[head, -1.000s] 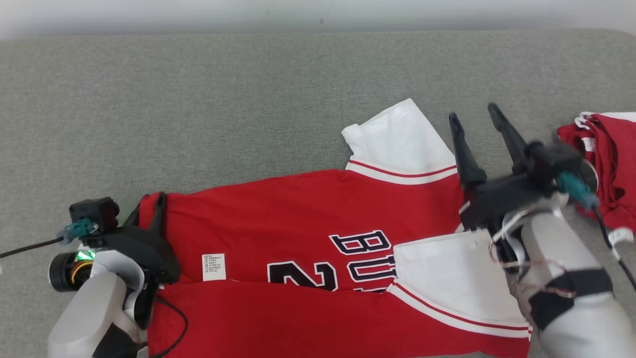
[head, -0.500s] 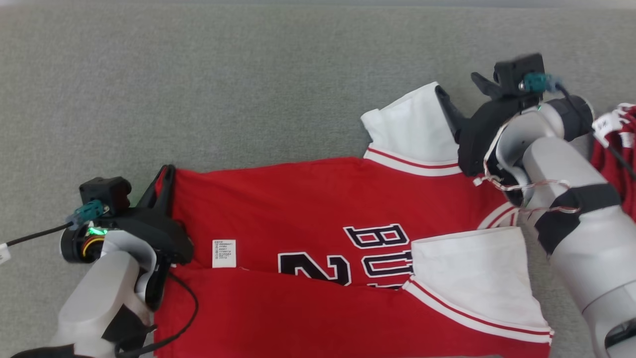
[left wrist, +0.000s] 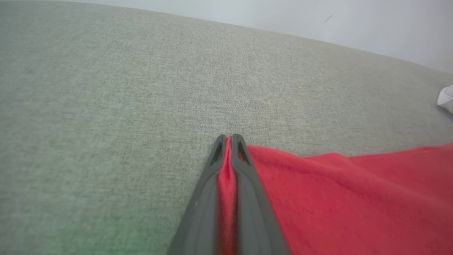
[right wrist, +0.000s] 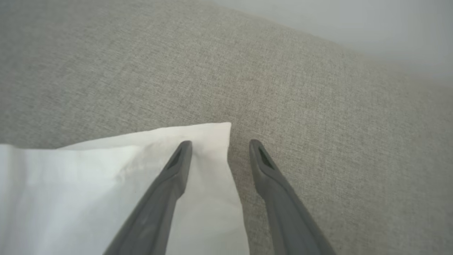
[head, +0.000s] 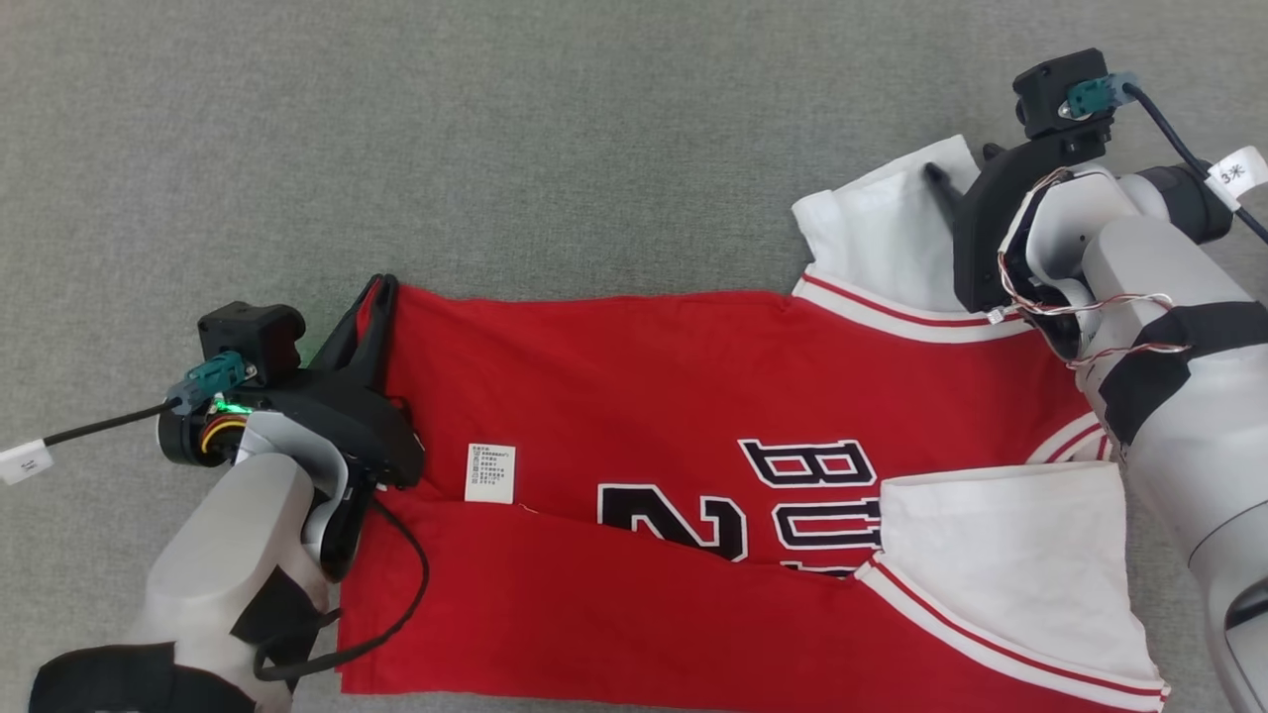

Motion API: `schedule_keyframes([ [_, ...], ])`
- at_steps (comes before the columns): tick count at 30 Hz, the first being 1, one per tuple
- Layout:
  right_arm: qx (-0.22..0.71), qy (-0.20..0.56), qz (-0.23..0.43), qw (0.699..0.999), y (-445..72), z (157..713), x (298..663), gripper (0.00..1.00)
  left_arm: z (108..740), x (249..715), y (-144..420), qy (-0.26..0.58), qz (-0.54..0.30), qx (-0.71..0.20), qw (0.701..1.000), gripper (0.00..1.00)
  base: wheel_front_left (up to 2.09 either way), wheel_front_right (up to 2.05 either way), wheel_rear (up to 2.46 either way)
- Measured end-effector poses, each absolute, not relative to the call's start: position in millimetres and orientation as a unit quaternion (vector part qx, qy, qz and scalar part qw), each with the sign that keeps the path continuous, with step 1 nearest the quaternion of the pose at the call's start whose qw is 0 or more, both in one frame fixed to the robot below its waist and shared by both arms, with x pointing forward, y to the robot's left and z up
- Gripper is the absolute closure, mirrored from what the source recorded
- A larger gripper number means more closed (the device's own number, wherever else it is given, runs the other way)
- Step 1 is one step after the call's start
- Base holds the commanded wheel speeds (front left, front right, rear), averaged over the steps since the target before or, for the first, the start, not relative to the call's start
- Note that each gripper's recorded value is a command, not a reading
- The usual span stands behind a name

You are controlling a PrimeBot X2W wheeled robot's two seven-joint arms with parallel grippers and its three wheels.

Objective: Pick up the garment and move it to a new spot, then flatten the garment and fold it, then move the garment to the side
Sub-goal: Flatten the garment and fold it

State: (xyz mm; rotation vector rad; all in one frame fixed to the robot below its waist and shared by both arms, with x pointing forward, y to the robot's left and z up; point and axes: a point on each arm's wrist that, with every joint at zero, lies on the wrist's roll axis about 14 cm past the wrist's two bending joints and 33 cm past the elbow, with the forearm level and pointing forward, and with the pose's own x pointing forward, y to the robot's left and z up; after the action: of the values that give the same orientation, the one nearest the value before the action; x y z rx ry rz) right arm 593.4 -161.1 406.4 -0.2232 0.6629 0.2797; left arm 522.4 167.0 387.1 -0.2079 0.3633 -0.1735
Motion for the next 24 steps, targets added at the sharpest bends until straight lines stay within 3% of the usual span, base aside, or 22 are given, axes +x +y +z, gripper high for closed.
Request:
schedule_keyframes([
  [1,-0.111,0.331,0.135,0.927,-161,403,593,0.92,386,522,167,0.181,-0.085,-0.104,0.974,1.0,0.0,0.0,0.0],
  [2,-0.108,0.334,0.136,0.927,-159,401,594,1.0,386,522,167,0.181,-0.086,-0.104,0.974,1.0,0.0,0.0,0.0],
  [5,-0.106,0.324,0.138,0.93,-155,403,597,1.0,387,522,167,0.181,-0.086,-0.105,0.974,1.0,0.0,0.0,0.0],
  [13,-0.112,0.212,0.105,0.965,-184,449,619,1.0,411,532,176,0.143,-0.081,-0.105,0.981,1.0,0.0,0.0,0.0],
  [24,-0.076,0.133,0.091,0.984,-193,472,590,1.0,445,512,162,0.084,-0.107,-0.101,0.986,1.0,0.0,0.0,0.0],
])
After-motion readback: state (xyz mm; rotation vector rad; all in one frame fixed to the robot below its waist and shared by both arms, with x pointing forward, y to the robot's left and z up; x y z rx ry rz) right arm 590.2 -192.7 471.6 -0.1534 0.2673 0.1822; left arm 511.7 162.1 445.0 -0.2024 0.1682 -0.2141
